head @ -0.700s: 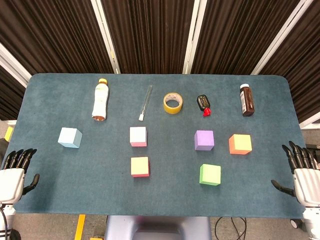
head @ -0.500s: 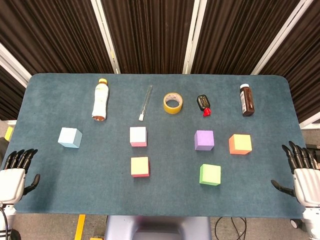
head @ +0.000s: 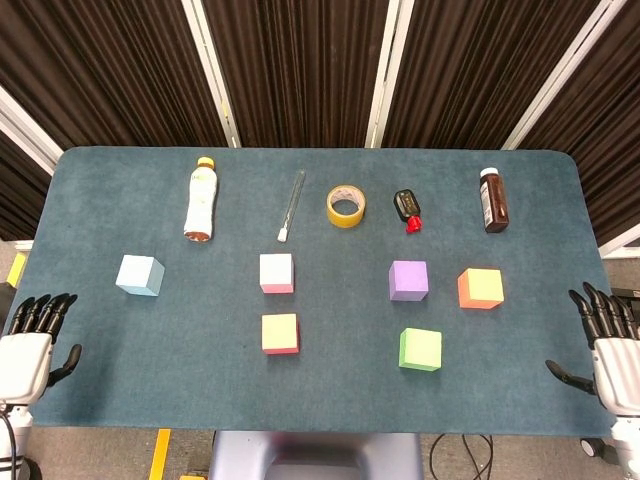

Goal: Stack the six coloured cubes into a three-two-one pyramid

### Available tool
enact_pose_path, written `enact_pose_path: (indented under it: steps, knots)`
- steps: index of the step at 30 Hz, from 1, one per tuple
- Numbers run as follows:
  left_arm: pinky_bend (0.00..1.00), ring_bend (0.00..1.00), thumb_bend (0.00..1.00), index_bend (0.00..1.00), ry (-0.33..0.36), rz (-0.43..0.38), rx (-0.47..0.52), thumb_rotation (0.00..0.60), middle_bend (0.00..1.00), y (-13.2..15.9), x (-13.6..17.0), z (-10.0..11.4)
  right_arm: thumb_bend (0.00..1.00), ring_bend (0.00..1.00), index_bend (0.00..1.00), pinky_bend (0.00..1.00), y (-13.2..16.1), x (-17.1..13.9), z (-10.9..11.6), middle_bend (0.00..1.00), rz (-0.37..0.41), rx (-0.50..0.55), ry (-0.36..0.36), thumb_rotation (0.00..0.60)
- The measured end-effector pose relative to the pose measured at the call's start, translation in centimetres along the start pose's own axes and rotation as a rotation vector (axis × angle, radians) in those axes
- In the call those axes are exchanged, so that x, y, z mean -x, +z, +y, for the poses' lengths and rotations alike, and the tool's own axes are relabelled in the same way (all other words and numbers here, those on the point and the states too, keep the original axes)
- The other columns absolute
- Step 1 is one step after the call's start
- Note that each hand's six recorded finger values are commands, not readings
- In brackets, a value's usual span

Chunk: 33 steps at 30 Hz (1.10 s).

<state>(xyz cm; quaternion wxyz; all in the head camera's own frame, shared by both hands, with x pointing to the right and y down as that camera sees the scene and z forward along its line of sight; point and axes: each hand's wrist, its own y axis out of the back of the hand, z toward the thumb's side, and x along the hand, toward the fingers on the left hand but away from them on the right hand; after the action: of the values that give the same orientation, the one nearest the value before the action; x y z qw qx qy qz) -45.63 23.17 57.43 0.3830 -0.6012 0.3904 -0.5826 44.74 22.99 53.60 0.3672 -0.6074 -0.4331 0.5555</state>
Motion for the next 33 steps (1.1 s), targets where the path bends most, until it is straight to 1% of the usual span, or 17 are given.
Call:
enact_pose_path:
  steps: [3, 7, 11, 13, 19, 23, 27, 33]
  knots:
    - [0.09, 0.09, 0.39, 0.11, 0.008, -0.042, 0.005, 0.600, 0.13, 1.0, -1.1, 0.4, 0.16, 0.00, 0.00, 0.13, 0.2, 0.3, 0.4, 0.06, 0.017, 0.008, -0.004, 0.600]
    - [0.09, 0.10, 0.39, 0.11, 0.000, -0.132, 0.007, 0.600, 0.13, 3.2, -3.6, 0.9, 0.16, 0.00, 0.00, 0.13, 0.6, 0.9, 1.1, 0.06, 0.044, 0.005, -0.011, 0.600]
    - [0.09, 0.10, 0.39, 0.11, -0.015, -0.217, 0.007, 0.600, 0.13, 5.7, -6.2, 1.4, 0.16, 0.00, 0.00, 0.13, 0.8, 1.2, 1.4, 0.06, 0.054, 0.003, -0.012, 0.600]
    - [0.10, 0.11, 0.39, 0.12, -0.023, -0.245, 0.009, 0.600, 0.14, 6.8, -7.1, 1.5, 0.16, 0.00, 0.00, 0.13, 0.8, 1.3, 1.6, 0.06, 0.057, 0.005, -0.011, 0.600]
    - [0.11, 0.11, 0.39, 0.12, -0.070, -0.354, 0.030, 0.600, 0.15, 11.1, -9.8, 1.4, 0.16, 0.00, 0.00, 0.13, 1.3, 1.9, 2.1, 0.06, 0.078, -0.004, -0.017, 0.600]
    - [0.11, 0.12, 0.39, 0.12, -0.122, -0.418, 0.046, 0.600, 0.15, 14.2, -11.4, 0.7, 0.16, 0.00, 0.00, 0.13, 1.5, 2.3, 2.3, 0.06, 0.089, -0.009, -0.019, 0.600]
    - [0.11, 0.12, 0.40, 0.09, -0.197, -0.461, 0.060, 0.600, 0.14, 17.4, -13.0, -0.8, 0.16, 0.00, 0.00, 0.13, 1.7, 2.6, 2.3, 0.06, 0.097, -0.009, -0.018, 0.600]
    - [0.11, 0.09, 0.37, 0.04, -0.283, -0.478, 0.089, 0.600, 0.10, 21.3, -15.1, -3.0, 0.16, 0.00, 0.00, 0.13, 1.6, 3.0, 1.9, 0.06, 0.093, -0.008, -0.006, 0.600]
